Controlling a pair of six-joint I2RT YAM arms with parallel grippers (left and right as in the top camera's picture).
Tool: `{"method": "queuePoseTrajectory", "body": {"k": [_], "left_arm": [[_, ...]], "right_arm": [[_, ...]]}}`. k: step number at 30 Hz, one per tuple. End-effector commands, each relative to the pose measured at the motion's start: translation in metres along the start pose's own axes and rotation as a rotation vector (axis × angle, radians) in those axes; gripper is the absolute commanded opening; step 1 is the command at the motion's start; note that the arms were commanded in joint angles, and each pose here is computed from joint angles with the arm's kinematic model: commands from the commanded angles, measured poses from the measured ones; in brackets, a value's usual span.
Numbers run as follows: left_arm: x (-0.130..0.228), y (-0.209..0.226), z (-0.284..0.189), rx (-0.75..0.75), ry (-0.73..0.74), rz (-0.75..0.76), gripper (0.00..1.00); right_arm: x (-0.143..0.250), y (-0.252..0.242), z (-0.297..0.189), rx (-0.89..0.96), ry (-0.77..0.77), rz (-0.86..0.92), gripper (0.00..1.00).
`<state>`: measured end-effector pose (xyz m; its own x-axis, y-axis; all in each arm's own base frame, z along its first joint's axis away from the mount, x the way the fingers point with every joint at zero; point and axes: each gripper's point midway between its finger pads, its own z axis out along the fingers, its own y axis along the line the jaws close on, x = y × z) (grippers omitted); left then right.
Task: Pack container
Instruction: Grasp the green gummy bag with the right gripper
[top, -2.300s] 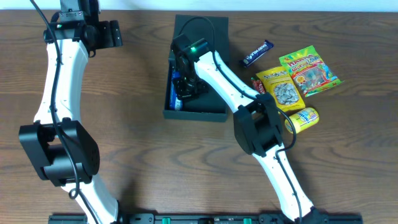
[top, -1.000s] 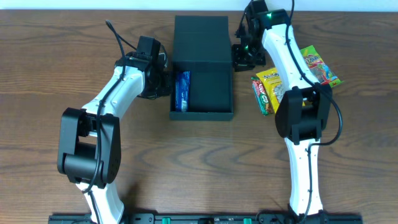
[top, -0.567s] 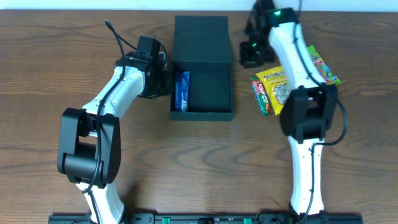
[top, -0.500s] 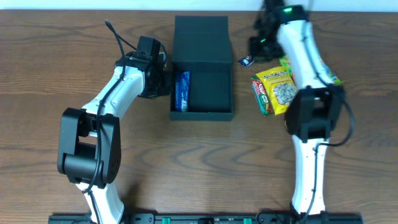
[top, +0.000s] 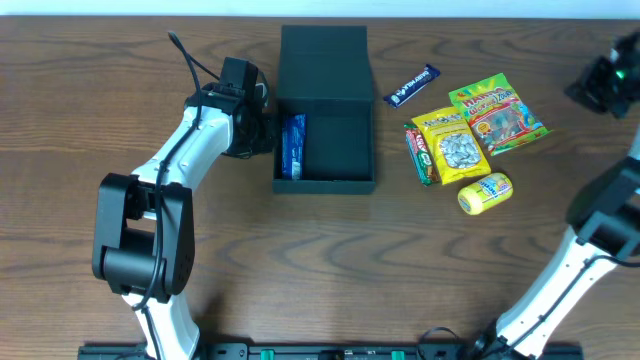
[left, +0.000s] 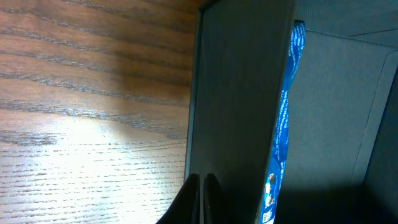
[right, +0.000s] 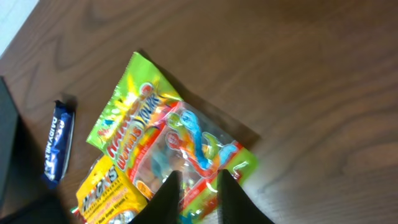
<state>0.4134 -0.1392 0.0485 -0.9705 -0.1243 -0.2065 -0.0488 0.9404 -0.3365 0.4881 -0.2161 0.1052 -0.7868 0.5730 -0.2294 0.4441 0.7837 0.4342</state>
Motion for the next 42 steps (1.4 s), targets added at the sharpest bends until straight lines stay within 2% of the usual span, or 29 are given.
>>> {"method": "queuePoseTrajectory", "body": {"k": [1,3,4,7,19,27,38,42], "left_arm": [[0.002,0.003,0.0,-0.012,0.002,-0.007,0.05],[0.002,0.003,0.0,-0.012,0.002,-0.006,0.06],[0.002,0.003,0.0,-0.012,0.002,-0.006,0.06],[0.002,0.003,0.0,-0.012,0.002,-0.007,0.05],[0.002,0.003,0.0,-0.012,0.002,-0.007,0.06],[0.004,0.004,0.0,-0.015,0.012,-0.01,0.06],[0.004,0.004,0.0,-0.015,0.012,-0.01,0.06],[0.004,0.004,0.0,-0.016,0.012,-0.01,0.06]], "right_arm": [[0.016,0.012,0.005,-0.187,0.041,-0.044,0.44],[0.022,0.011,0.013,-0.251,0.051,-0.051,0.56],[0.024,0.01,0.019,-0.26,0.054,-0.049,0.66],[0.03,0.002,0.034,-0.26,0.058,-0.045,0.72],[0.032,-0.022,0.057,-0.171,0.044,0.013,0.78],[0.04,-0.04,0.059,-0.061,0.075,0.121,0.75],[0.049,-0.026,0.079,-0.078,0.118,0.127,0.75],[0.047,-0.022,0.084,-0.081,0.11,0.129,0.72]]}}
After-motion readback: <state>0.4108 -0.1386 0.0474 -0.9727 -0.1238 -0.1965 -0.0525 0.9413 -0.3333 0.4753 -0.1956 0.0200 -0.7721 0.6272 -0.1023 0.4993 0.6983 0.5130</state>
